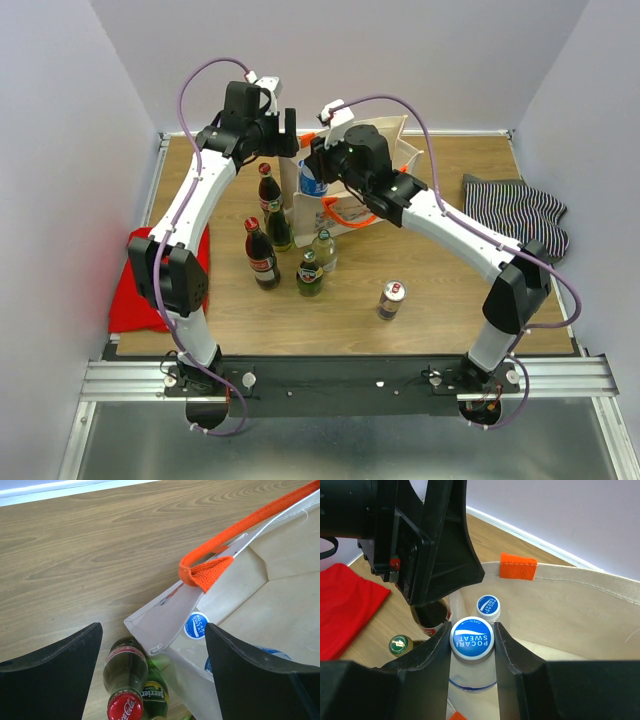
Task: Place the beverage into the canvas bag
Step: Place the drink in the canvas bag.
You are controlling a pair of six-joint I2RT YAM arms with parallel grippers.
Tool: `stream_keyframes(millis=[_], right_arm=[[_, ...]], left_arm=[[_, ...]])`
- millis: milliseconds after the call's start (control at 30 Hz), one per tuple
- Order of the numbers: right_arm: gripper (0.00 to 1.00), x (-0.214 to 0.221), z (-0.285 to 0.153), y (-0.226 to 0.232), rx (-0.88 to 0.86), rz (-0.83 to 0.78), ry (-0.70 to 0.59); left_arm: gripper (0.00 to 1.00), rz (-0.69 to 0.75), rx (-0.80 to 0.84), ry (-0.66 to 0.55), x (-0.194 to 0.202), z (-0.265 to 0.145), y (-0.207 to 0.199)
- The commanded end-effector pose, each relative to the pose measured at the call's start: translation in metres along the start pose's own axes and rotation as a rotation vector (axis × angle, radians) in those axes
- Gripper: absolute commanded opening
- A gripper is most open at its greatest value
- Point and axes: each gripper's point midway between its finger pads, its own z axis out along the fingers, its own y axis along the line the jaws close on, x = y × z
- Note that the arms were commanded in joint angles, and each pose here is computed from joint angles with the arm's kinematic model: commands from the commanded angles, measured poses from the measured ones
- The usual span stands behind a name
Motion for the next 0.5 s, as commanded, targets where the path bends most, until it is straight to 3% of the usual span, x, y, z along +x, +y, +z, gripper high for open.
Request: stream_keyframes(millis=[0, 467], right_arm=[[0.01, -0.056, -0.012, 0.014, -0.02, 0.044, -0.191], [0.01, -0.02, 0.0, 0.022, -0.039, 0.053, -0.117]], left_arm=[[0.91, -0.001, -0.022, 0.027, 0.008, 0.005, 0.009], [0.89, -0.001, -0.044, 0.06, 0.018, 0.014, 0.016]])
